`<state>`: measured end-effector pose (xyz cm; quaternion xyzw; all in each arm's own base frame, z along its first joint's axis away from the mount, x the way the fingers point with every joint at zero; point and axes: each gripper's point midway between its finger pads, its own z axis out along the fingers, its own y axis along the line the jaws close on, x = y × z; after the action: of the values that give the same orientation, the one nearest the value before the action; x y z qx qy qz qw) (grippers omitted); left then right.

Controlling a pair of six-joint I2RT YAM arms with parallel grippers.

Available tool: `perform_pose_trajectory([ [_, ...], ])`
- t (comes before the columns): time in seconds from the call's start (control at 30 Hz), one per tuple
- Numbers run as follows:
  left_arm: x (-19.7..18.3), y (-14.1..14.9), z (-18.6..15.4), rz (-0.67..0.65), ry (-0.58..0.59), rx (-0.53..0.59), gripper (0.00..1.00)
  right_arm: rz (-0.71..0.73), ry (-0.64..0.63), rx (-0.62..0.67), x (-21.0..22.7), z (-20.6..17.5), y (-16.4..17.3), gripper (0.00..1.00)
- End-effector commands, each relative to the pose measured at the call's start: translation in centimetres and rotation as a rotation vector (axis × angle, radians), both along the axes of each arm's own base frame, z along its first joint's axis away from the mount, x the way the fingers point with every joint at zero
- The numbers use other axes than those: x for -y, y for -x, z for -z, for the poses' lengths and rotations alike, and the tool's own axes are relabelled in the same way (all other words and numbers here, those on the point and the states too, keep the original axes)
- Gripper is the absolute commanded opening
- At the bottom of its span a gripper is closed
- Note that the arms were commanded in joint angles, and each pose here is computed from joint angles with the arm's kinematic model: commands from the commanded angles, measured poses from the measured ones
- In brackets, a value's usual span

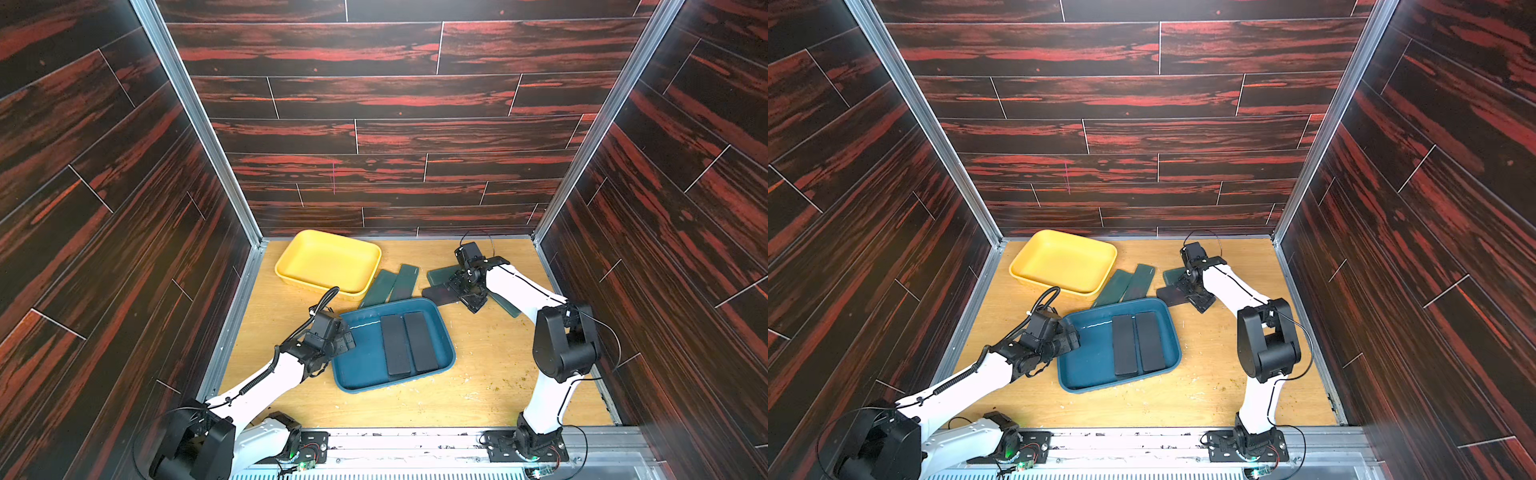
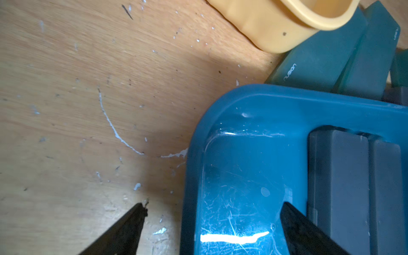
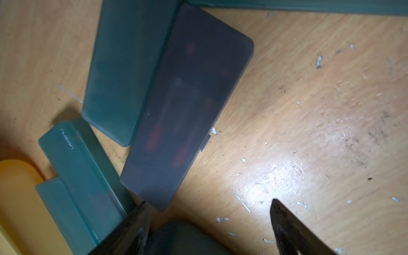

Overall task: Place the pencil cases by color into the storage box
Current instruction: Pick up the pencil case from the center of the board.

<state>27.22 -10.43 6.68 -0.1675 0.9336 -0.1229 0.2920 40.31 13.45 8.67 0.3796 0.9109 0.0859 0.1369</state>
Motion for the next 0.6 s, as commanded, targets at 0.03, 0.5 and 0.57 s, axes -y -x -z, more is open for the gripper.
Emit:
perform_pose_trajectory([
  [0.03, 0.5, 0.0, -0.3, 0.02, 0.021, 0.024, 0.96, 0.055, -0.012, -0.081, 0.5, 1.7, 0.2, 0.86],
  [0.5, 2.3, 0.3, -0.5, 0.14, 0.017, 0.044, 0.96, 0.109, -0.025, -0.106, 1.6, 3.6, -2.1, 0.86],
  [0.57, 2.6, 0.2, -0.5, 0.146, 0.023, 0.046, 0.96, 0.115, -0.03, -0.11, 1.6, 3.9, -2.4, 0.86],
])
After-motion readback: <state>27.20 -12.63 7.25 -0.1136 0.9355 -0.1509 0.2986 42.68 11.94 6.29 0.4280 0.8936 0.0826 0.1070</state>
